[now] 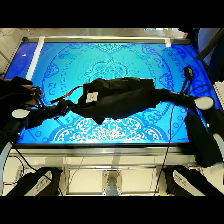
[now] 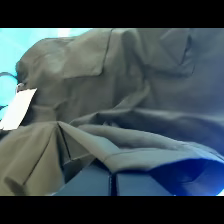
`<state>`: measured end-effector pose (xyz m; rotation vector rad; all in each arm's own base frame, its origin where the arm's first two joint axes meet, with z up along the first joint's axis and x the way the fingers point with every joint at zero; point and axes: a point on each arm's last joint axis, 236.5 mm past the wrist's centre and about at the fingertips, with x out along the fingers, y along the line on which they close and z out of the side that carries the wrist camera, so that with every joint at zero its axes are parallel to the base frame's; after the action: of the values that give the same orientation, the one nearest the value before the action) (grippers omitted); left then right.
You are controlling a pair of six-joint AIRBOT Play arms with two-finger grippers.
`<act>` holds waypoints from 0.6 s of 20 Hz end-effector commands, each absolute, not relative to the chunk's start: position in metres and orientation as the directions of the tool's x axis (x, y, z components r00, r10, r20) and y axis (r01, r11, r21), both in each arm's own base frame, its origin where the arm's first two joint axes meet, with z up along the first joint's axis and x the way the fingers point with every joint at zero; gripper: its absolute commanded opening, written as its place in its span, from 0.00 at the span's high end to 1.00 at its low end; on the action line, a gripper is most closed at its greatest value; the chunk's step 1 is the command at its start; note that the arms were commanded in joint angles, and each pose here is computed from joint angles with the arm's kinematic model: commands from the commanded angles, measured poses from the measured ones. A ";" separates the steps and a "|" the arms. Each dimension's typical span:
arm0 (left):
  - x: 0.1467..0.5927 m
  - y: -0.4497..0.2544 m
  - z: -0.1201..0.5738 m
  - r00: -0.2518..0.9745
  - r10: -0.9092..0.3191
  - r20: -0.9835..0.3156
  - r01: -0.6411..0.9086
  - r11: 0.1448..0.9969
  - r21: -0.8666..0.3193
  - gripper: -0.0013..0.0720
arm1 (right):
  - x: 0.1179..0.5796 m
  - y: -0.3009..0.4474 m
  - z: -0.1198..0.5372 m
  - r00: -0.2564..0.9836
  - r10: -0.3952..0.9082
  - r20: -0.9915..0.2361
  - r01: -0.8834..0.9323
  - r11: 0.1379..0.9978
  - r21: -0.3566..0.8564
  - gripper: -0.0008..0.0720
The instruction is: Fold the clothes and pants, and hang the long-sleeved shirts on hangers.
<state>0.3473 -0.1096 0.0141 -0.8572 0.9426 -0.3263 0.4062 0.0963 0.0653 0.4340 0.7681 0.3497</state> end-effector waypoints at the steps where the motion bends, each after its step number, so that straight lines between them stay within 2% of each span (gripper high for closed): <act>1: 0.347 -0.112 0.016 0.567 -0.596 -0.569 -0.100 0.636 -0.765 0.93 | 0.436 0.105 0.005 0.553 0.483 -0.679 -0.039 0.829 0.558 0.98; 2: 0.347 -0.112 0.016 0.566 -0.596 -0.569 -0.101 0.636 -0.765 0.93 | 0.437 0.109 -0.024 0.500 0.496 -0.710 -0.003 0.821 0.571 0.95; 3: 0.347 -0.112 0.016 0.566 -0.596 -0.569 -0.101 0.636 -0.765 0.93 | 0.438 0.112 -0.046 0.466 0.505 -0.727 0.032 0.811 0.584 0.78; 4: 0.347 -0.112 0.016 0.567 -0.596 -0.569 -0.101 0.636 -0.765 0.93 | 0.442 0.114 -0.062 0.451 0.510 -0.733 0.068 0.799 0.598 0.46; 5: 0.347 -0.112 0.016 0.567 -0.596 -0.569 -0.101 0.635 -0.766 0.93 | 0.446 0.115 -0.073 0.445 0.510 -0.736 0.091 0.792 0.604 0.27; 7: 0.347 -0.112 0.016 0.567 -0.596 -0.569 -0.101 0.635 -0.766 0.93 | 0.456 0.115 -0.071 0.452 0.512 -0.731 0.086 0.790 0.607 0.27; 10: 0.347 -0.112 0.016 0.567 -0.596 -0.569 -0.101 0.635 -0.766 0.93 | 0.462 0.115 -0.030 0.462 0.545 -0.700 -0.012 0.793 0.609 0.27; 12: 0.347 -0.112 0.016 0.567 -0.596 -0.569 -0.101 0.635 -0.766 0.93 | 0.455 0.094 0.004 0.488 0.512 -0.707 -0.071 0.830 0.552 0.27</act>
<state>0.3468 -0.1115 0.0154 -0.8553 0.9440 -0.3357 0.4596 0.1077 -0.0235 0.5741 1.0238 0.3453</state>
